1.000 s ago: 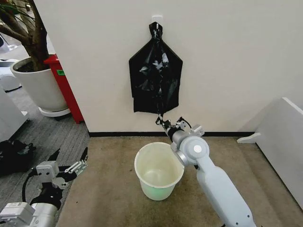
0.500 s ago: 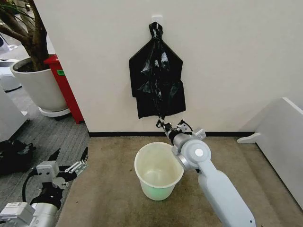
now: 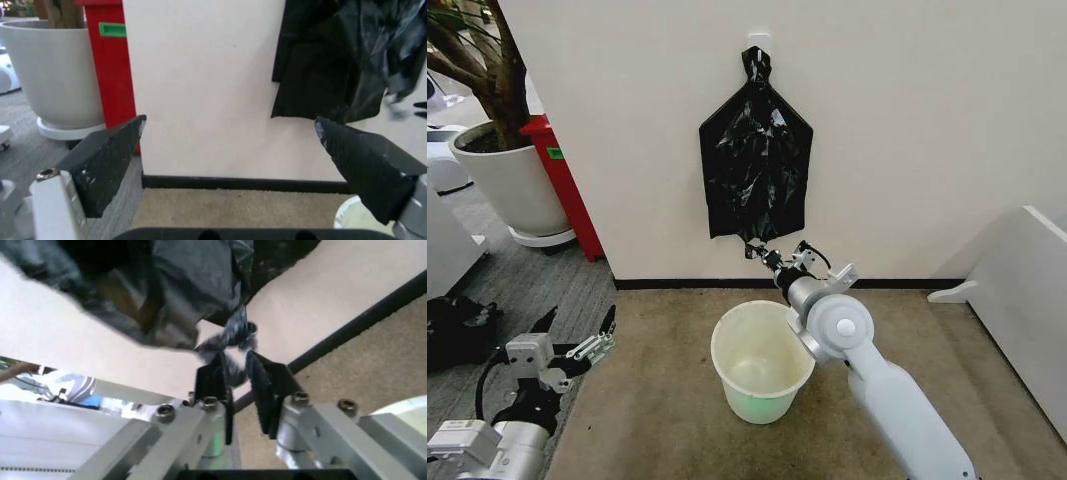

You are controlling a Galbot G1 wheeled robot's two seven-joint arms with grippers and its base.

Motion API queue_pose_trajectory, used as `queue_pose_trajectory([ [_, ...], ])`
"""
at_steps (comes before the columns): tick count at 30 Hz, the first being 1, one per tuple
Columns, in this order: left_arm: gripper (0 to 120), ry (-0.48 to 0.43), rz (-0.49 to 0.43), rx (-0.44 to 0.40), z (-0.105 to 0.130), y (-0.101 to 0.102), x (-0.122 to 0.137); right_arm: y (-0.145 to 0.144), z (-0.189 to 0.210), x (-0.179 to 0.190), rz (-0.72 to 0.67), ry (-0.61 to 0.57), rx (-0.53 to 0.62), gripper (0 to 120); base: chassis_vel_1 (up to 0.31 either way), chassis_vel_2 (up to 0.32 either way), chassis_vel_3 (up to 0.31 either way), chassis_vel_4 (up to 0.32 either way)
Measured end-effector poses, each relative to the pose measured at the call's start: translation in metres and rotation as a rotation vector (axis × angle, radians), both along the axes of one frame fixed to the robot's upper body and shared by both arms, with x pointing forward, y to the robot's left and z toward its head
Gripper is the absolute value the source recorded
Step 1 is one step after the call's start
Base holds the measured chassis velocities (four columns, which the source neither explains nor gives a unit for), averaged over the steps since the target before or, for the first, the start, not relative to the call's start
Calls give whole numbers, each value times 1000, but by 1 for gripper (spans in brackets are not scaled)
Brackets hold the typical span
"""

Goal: Place the garbage bag over the trash bin.

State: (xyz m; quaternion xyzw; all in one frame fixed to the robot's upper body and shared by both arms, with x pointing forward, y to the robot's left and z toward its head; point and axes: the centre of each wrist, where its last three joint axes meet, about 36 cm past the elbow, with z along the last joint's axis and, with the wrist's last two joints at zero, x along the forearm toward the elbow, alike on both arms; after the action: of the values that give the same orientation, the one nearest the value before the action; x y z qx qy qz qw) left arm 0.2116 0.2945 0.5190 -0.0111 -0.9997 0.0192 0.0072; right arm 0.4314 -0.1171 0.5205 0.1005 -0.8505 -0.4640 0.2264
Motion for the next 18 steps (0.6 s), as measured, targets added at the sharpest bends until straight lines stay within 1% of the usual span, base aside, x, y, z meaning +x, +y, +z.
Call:
queue_pose_trajectory([
  [1,100,0,0,0,0,0,0,0,0,0,0,0,0,8,0,0,0,0],
  [3,100,-18,-43,19,13,6,16,0,-5,-5,11,-10,-25,19,0,0,0,0],
  [5,100,-18,-43,19,13,6,16,0,-5,-5,11,-10,-25,19,0,0,0,0],
  [6,100,-31,-78,40,25,9,28,1,-11,-10,23,-28,-51,27,0,0,0,0],
  [7,100,-31,-78,40,25,9,28,1,-11,-10,23,-28,-51,27,0,0,0,0],
  [8,100,-31,-84,43,27,10,30,1,-15,-14,28,-35,-65,34,0,0,0,0],
  [9,100,-31,-86,43,28,10,31,1,-17,-17,31,-38,-70,38,0,0,0,0],
  [11,100,-31,-86,44,28,10,31,0,-23,-22,35,-54,-86,48,0,0,0,0],
  [12,100,-31,-86,44,28,10,31,0,-23,-22,35,-54,-86,48,0,0,0,0],
  [13,100,-31,-86,44,28,10,31,-2,-30,-26,34,-87,-120,54,0,0,0,0],
  [14,100,-31,-86,44,28,10,31,-2,-30,-26,34,-87,-120,54,0,0,0,0],
  [15,100,-33,-90,44,30,10,32,-6,-38,-29,34,-132,-168,63,0,0,0,0],
  [16,100,-33,-90,44,30,10,32,-6,-38,-29,34,-132,-168,63,0,0,0,0],
  [18,100,-39,-105,44,33,11,38,-10,-46,-30,35,-178,-210,71,0,0,0,0],
])
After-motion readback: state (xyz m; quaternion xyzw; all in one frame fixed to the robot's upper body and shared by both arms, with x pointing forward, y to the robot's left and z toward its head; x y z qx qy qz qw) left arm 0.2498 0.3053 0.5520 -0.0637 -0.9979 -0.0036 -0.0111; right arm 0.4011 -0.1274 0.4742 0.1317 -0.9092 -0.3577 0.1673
